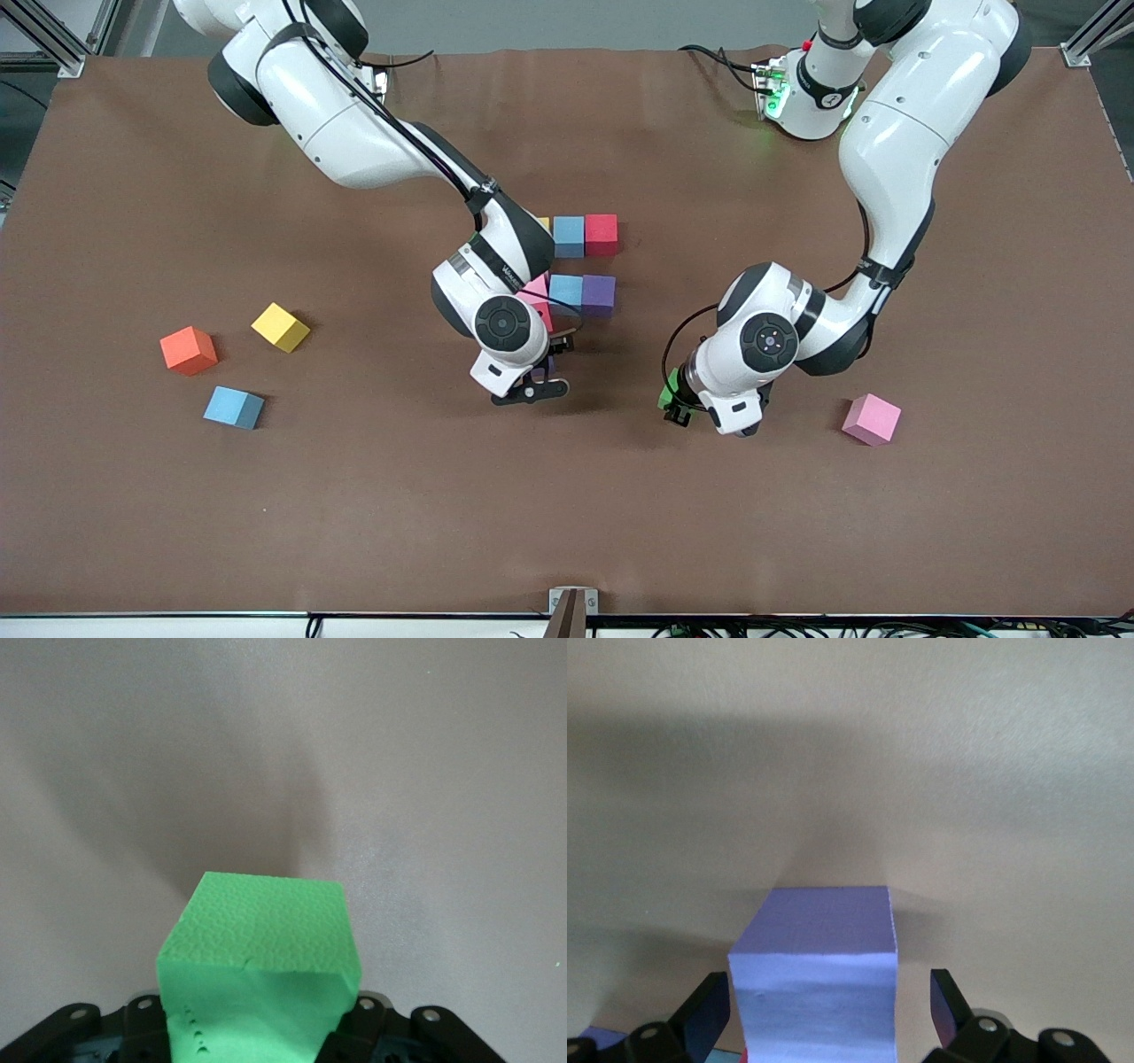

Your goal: Arrange 11 blocks into digit 3

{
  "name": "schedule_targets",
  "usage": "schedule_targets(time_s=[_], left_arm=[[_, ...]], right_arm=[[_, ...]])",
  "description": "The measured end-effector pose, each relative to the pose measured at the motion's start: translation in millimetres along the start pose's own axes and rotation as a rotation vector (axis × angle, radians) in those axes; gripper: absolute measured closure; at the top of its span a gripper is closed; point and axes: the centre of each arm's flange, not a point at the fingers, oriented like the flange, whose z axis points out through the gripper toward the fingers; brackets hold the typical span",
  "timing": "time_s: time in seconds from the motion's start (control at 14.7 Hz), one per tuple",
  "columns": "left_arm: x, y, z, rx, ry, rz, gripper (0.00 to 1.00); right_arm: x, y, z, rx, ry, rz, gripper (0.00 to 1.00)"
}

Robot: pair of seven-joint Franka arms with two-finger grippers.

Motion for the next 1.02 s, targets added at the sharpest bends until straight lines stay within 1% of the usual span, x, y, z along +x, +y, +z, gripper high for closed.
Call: schedule_targets(time_s=[0.14, 0.2, 0.34, 0.41, 0.54, 0.75, 0.88, 1.02], left_arm=[[0.1, 0.0, 0.0, 0.000, 0.000, 0.000, 0.40], [0.1, 0.0, 0.1, 0.000, 0.000, 0.000, 0.40], [-1.3, -0.1, 0.4, 0.000, 0.000, 0.002, 0.40], [-3.2, -0.2, 0.7, 0.000, 0.000, 0.004, 0.40], [-10.6, -0.2, 1.5, -0.001, -0.008, -0.008, 0.40], [-30.8, 0.2, 3.2, -0.009, -0.031, -0.066, 0.40], [-44.4, -0.7, 4.9, -0.008, -0.033, -0.110, 0.40], [-63.9, -2.9, 8.0, -0.003, -0.034, -0.152, 0.40]], right_arm=[[7.3, 5.9, -19.5, 0.009, 0.034, 0.018, 0.00], [13.8, 13.2, -36.0, 0.018, 0.059, 0.040, 0.00], [28.2, 40.4, -77.2, 0.033, 0.104, 0.096, 0.00], [34.9, 61.1, -96.2, 0.032, 0.115, 0.126, 0.00], [48.3, 117.0, -130.3, 0.022, 0.126, 0.200, 0.00], [61.9, 225.0, -177.9, 0.021, 0.127, 0.321, 0.00], [58.3, 281.9, -216.5, 0.024, 0.148, 0.362, 0.00], [42.6, 309.0, -254.7, 0.013, 0.147, 0.390, 0.00]])
